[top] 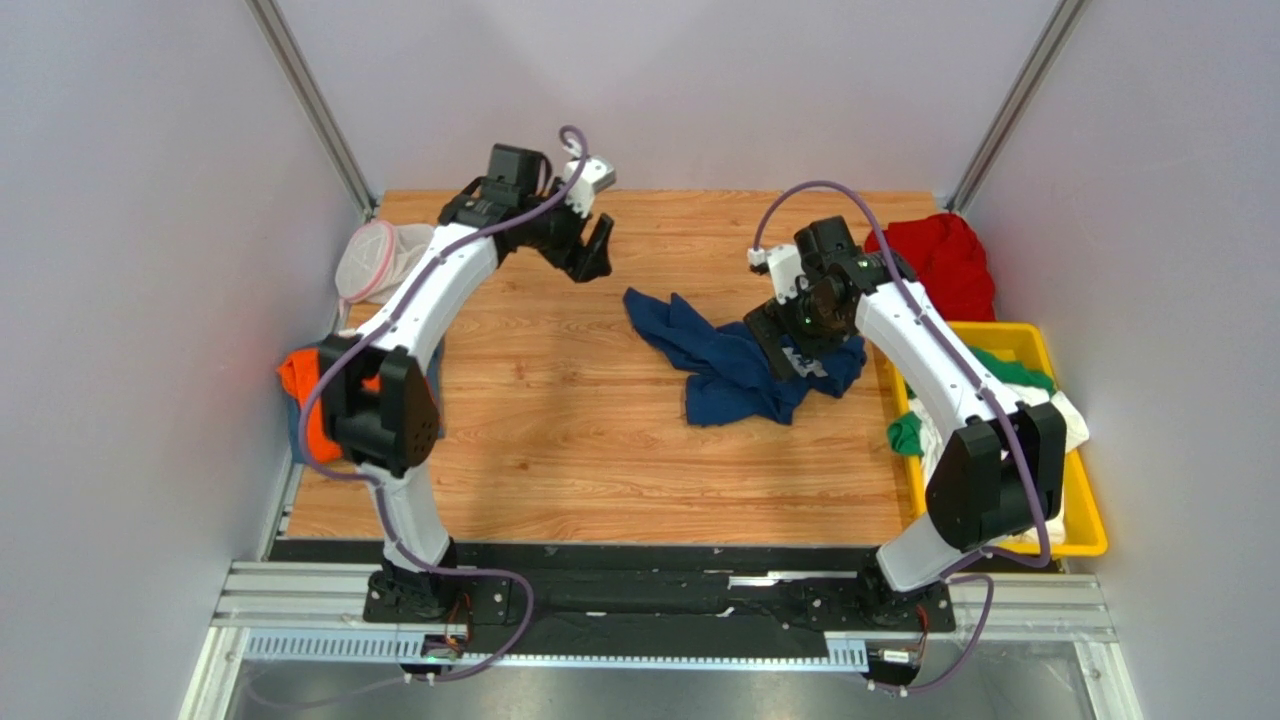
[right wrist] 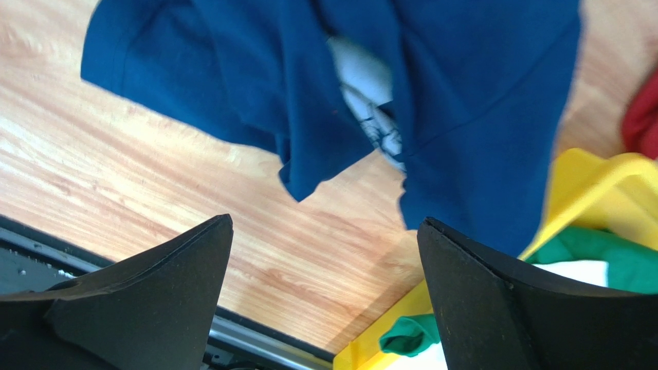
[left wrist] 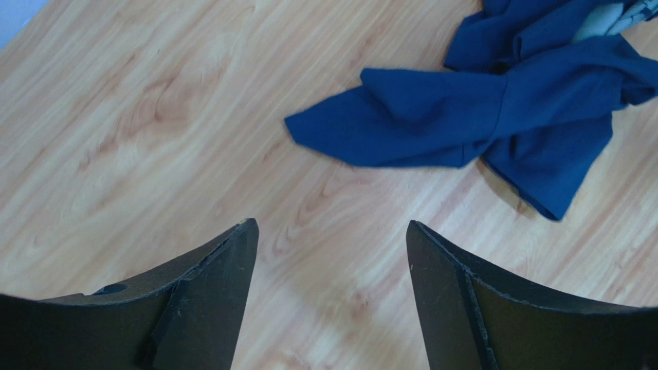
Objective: Fold and stack the t-shirts
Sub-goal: Move the tshirt to the center of the board
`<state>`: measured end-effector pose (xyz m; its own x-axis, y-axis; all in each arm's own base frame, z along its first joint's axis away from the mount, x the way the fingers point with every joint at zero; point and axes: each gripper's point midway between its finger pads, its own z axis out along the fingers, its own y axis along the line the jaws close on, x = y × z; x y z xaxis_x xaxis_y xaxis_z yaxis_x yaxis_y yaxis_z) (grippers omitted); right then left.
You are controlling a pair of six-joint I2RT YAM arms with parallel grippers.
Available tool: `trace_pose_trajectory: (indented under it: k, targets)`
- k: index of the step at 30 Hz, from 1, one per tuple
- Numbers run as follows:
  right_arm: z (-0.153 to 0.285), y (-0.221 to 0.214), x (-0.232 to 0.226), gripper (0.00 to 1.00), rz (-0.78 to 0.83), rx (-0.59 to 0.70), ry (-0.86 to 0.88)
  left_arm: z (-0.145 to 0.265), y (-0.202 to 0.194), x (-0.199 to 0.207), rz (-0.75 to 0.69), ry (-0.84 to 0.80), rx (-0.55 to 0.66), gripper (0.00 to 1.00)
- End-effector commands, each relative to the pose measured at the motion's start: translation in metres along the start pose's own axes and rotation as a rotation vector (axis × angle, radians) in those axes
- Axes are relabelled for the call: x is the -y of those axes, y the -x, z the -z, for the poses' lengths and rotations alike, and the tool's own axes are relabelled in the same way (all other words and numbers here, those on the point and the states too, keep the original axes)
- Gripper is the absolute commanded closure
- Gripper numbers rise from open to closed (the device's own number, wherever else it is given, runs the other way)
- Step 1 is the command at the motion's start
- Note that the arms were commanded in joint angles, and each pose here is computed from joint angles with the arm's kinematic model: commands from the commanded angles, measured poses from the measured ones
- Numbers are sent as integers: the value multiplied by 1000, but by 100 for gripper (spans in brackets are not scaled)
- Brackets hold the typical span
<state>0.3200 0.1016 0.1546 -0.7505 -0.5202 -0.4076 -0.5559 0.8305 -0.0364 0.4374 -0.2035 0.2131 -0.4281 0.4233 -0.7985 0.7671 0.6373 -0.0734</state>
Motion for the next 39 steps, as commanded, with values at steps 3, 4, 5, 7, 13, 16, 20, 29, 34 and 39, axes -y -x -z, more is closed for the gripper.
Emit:
trace_pose_trajectory:
  k: [3,4,5,7,13,16,20,29,34,39]
  targets:
    - [0,-22,-11,6,24,1,17,-66,9,2,-20,-51,-86,23]
    - [-2,-24,-11,6,24,0,14,-70,21,1,-35,-56,-66,23]
    - [-2,-26,-11,6,24,-2,11,-89,12,3,-23,-87,-88,24]
    - [-6,-34,-12,6,19,-9,5,-99,24,5,-34,-106,-71,24]
    - [-13,-43,-10,6,-8,-11,-23,-140,16,25,-67,-209,-83,13]
    - [-17,-47,-11,6,-19,-12,-23,-156,10,36,-104,-225,-96,12]
    - [-23,-53,-12,6,-32,-31,-20,-168,7,46,-140,-243,-102,8]
    - [-22,-62,-12,6,-26,-33,-33,-197,0,58,-174,-264,-106,7]
    - [-18,-68,-14,6,-23,-35,-33,-204,1,54,-191,-260,-93,8]
    - [-15,-71,-15,6,-20,-33,-36,-208,-2,57,-181,-278,-93,11]
